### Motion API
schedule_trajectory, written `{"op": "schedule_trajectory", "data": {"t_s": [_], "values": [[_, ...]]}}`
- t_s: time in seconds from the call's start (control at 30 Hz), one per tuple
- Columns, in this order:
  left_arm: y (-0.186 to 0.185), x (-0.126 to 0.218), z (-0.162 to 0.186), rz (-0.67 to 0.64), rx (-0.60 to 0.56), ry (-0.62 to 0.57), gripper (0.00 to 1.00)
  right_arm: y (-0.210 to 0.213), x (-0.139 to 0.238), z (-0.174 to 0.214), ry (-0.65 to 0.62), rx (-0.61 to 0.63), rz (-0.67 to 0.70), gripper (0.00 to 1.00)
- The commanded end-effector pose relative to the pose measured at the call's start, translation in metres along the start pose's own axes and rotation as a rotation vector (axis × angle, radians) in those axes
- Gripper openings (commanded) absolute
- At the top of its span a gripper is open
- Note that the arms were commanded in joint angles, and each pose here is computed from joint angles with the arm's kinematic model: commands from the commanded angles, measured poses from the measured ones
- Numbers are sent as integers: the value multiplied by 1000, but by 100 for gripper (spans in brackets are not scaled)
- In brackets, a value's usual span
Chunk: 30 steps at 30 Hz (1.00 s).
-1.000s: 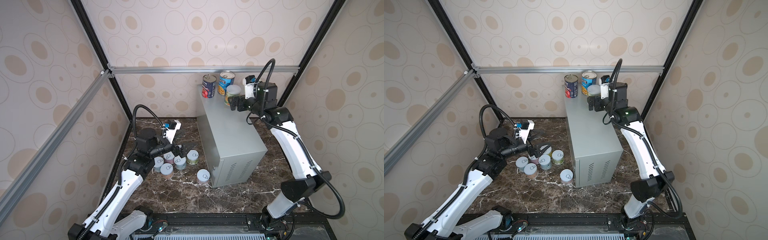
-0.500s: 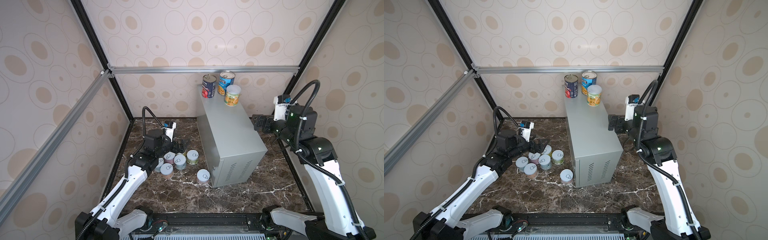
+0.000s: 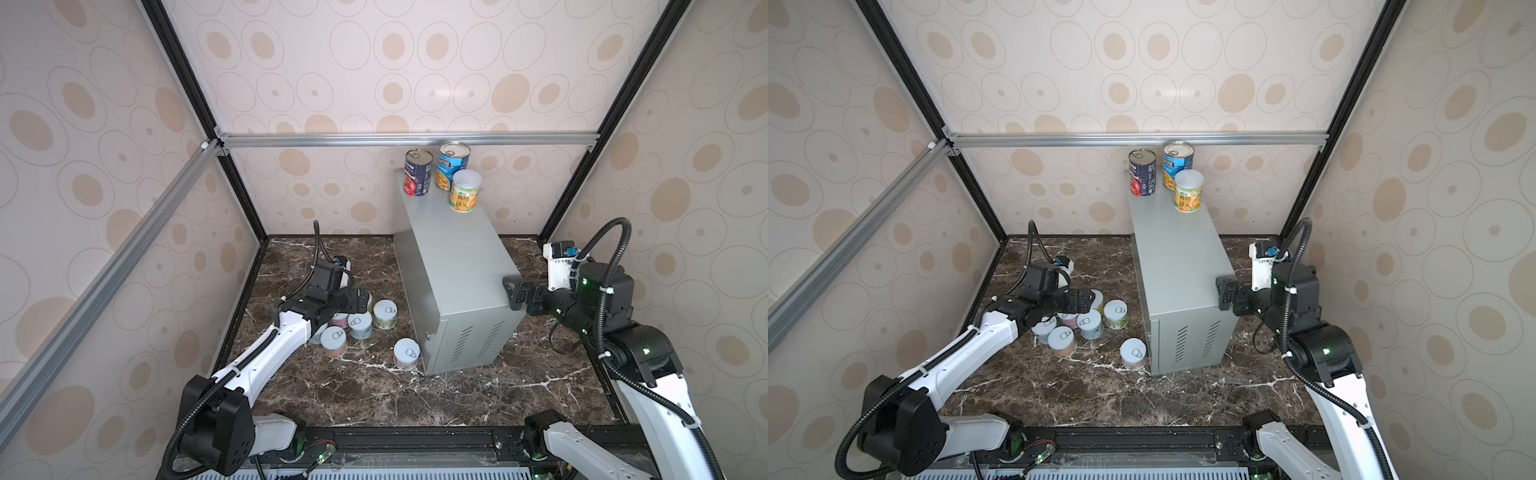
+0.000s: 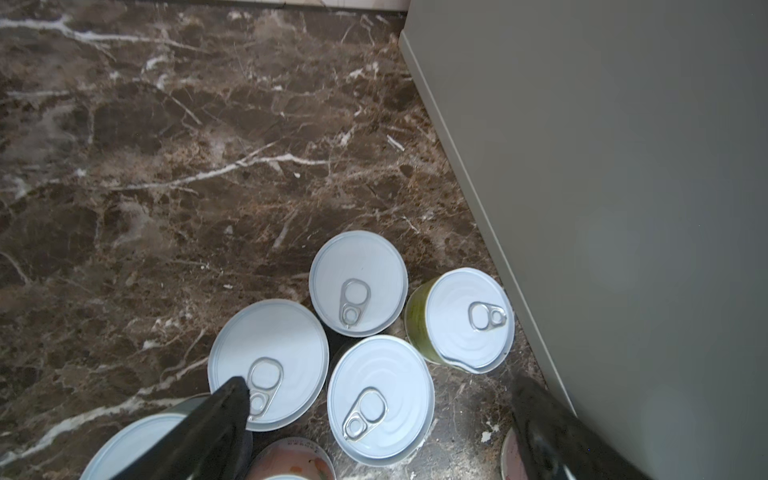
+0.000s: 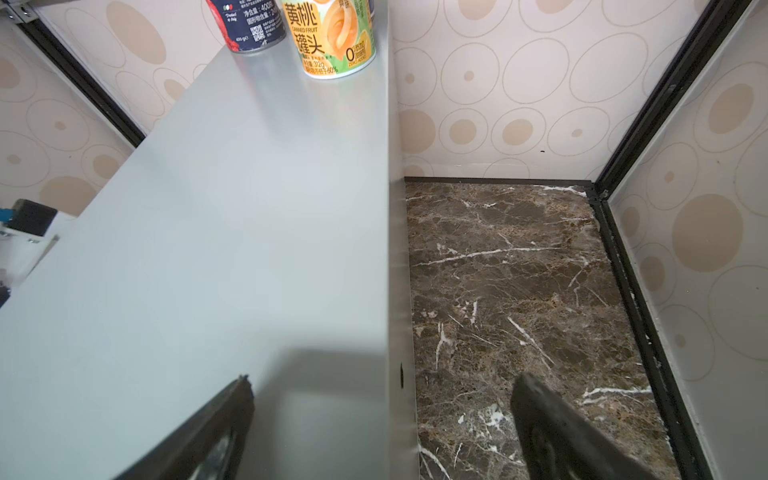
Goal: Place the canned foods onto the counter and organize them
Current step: 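Withdraw the open right gripper while the left gripper lowers toward floor cans, then lower the left gripper onto a white-lidded floor can and grasp it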
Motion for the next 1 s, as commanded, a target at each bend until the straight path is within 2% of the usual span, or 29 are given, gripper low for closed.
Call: {"op": "schedule_trajectory", "data": {"t_s": [0.0, 0.37, 0.67, 0.97], "values": [[1, 2, 15, -31, 26, 50, 98, 0, 10, 4, -14, 8, -17, 100], [-7, -12, 60, -68, 35, 140, 98, 6, 10, 6, -44, -18, -66, 100], [-19, -30, 70, -56, 32, 145, 92, 14, 8, 0, -59, -28, -112, 100], [-17, -49, 82, -134, 8, 154, 92, 20, 5, 0, -52, -36, -147, 100]]}}
Point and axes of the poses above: each gripper's point midway between its finger pads, its own x axis back along the fingers, its own y axis along the line the jaws close on, z = x × y, the point moved 1 cm from there along x, back along the fingers, and after that the axes turned 8 degrees about -x, right-handed, at the moved point
